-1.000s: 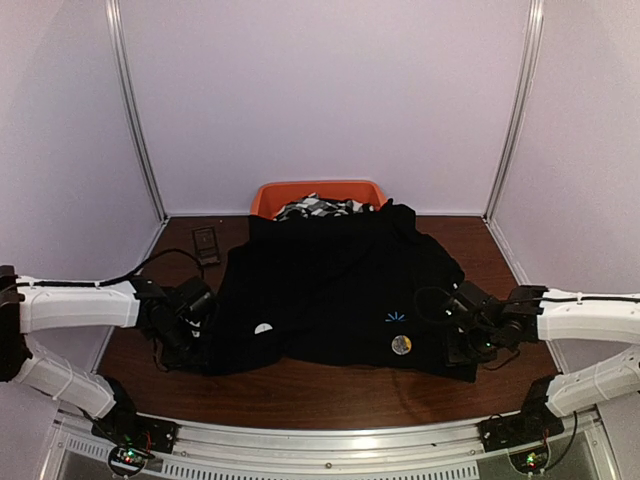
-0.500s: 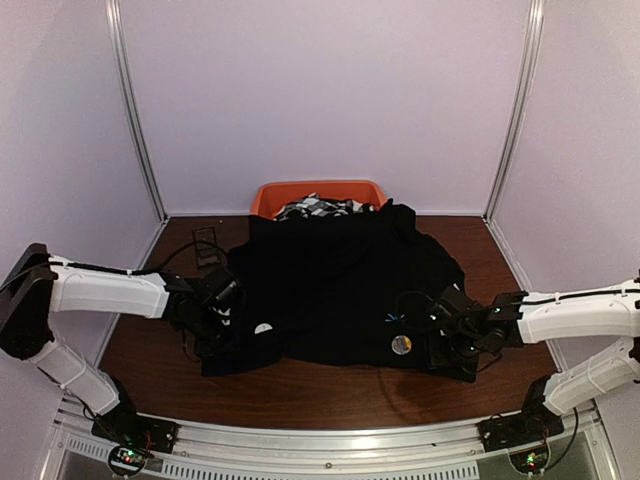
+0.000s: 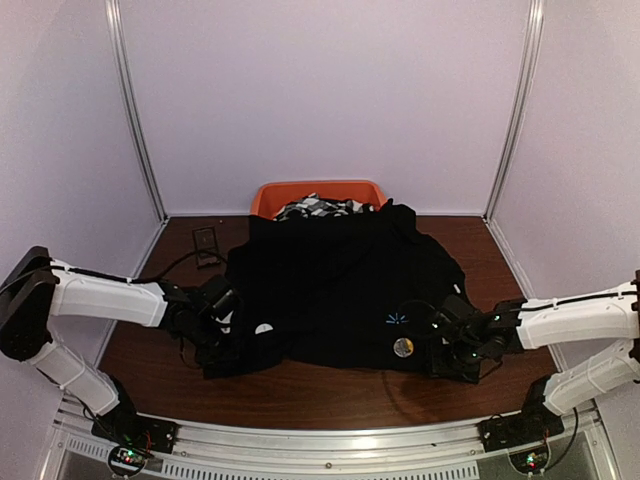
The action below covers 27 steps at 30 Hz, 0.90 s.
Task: Pin the brooch onto the clothing
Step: Adjust the clothing with brooches at the center of the board, then reset both arms
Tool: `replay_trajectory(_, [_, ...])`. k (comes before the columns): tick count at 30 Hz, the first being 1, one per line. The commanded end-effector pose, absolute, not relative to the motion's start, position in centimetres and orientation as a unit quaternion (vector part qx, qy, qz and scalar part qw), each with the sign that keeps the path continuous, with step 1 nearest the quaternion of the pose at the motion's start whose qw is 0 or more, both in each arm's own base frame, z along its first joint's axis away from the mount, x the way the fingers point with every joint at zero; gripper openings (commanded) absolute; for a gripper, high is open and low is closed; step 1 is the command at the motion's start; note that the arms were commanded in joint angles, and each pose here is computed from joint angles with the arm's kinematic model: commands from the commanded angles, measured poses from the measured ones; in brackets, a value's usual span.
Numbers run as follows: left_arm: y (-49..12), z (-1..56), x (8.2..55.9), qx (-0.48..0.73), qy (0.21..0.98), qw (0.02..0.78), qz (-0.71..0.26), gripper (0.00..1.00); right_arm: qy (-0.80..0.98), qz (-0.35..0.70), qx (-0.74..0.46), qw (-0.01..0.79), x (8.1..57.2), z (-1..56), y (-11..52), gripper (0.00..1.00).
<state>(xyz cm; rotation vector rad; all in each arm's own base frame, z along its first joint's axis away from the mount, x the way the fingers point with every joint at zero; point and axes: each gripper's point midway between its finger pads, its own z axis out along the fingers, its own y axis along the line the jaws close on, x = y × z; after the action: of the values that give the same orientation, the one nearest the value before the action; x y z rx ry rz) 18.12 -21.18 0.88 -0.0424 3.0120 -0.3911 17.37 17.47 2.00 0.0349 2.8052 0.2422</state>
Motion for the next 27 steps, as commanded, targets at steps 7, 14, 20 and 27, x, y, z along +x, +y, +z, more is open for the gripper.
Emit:
replay_trajectory(7, [-11.9, -1.3, 14.5, -0.028, 0.999, -0.021, -0.012, 0.00, 0.996, 0.020, 0.049, 0.066, 11.1, -0.2, 11.5, 0.47])
replay_trajectory(14, [-12.2, -1.6, 14.2, -0.028, 0.999, -0.031, -0.028, 0.00, 0.996, 0.015, 0.056, 0.065, 10.9, -0.2, 11.0, 0.48])
replay_trajectory(20, [-13.1, -0.4, 15.0, -0.029, 0.998, -0.009, -0.055, 0.00, 0.995, 0.007, 0.047, 0.087, 12.1, 1.3, 11.0, 0.48])
replay_trajectory(27, [-14.8, 5.2, 17.8, -0.032, 0.992, 0.067, -0.106, 0.12, 0.986, -0.018, 0.019, 0.164, 16.2, 6.5, 12.0, 0.50])
